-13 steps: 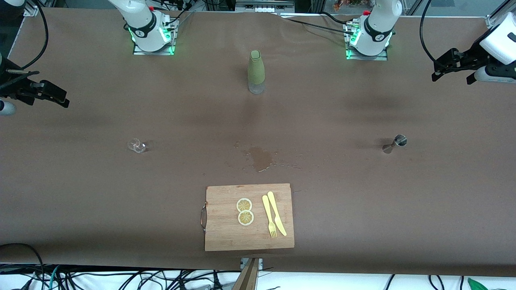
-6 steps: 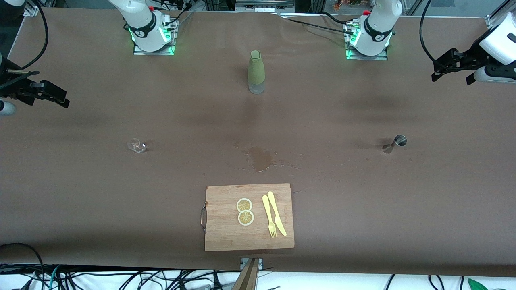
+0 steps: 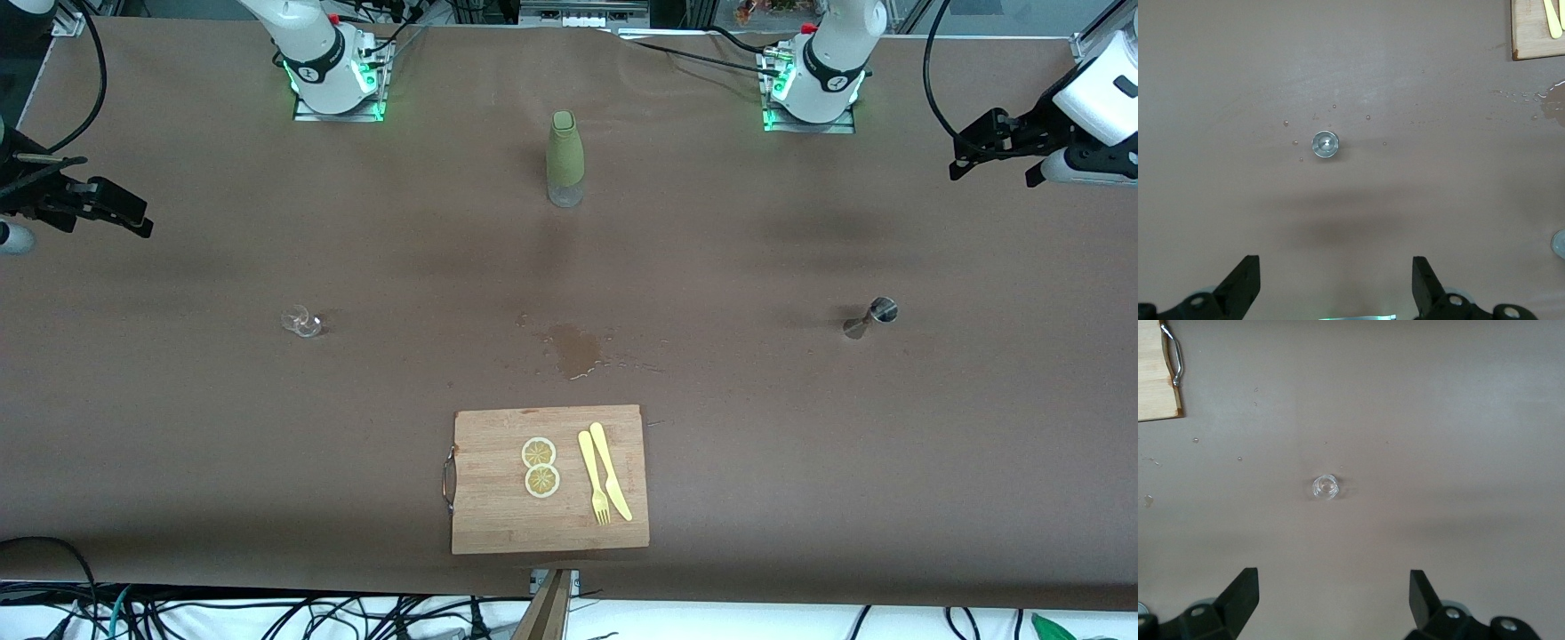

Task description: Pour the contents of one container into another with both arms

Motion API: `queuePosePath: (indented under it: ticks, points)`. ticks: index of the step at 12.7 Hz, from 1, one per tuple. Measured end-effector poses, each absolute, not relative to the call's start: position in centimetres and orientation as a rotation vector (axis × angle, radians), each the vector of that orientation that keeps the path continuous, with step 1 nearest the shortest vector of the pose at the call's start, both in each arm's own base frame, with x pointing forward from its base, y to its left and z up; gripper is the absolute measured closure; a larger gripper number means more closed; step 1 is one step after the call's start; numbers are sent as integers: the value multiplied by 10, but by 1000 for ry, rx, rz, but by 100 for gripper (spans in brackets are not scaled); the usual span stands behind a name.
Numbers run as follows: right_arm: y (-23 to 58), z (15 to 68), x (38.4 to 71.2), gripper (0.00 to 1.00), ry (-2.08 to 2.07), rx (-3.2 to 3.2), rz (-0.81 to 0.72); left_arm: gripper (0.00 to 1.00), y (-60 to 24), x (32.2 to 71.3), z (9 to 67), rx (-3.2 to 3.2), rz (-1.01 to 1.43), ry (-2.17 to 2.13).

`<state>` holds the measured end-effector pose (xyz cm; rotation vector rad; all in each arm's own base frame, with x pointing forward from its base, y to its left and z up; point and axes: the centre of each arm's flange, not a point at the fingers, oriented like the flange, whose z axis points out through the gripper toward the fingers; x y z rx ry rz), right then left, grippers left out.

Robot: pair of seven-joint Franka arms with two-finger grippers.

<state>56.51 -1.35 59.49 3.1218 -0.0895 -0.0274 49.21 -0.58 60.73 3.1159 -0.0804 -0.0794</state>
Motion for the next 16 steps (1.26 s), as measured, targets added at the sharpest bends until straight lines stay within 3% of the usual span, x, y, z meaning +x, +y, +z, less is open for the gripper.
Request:
queuePosePath:
  ticks: [11,16]
  points:
    - [-13,594,565,0,-86,3122,-32,0,35,502,599,3095,-30,-176]
    - [-12,583,566,0,48,3124,-101,0,64,509,593,3020,31,-303]
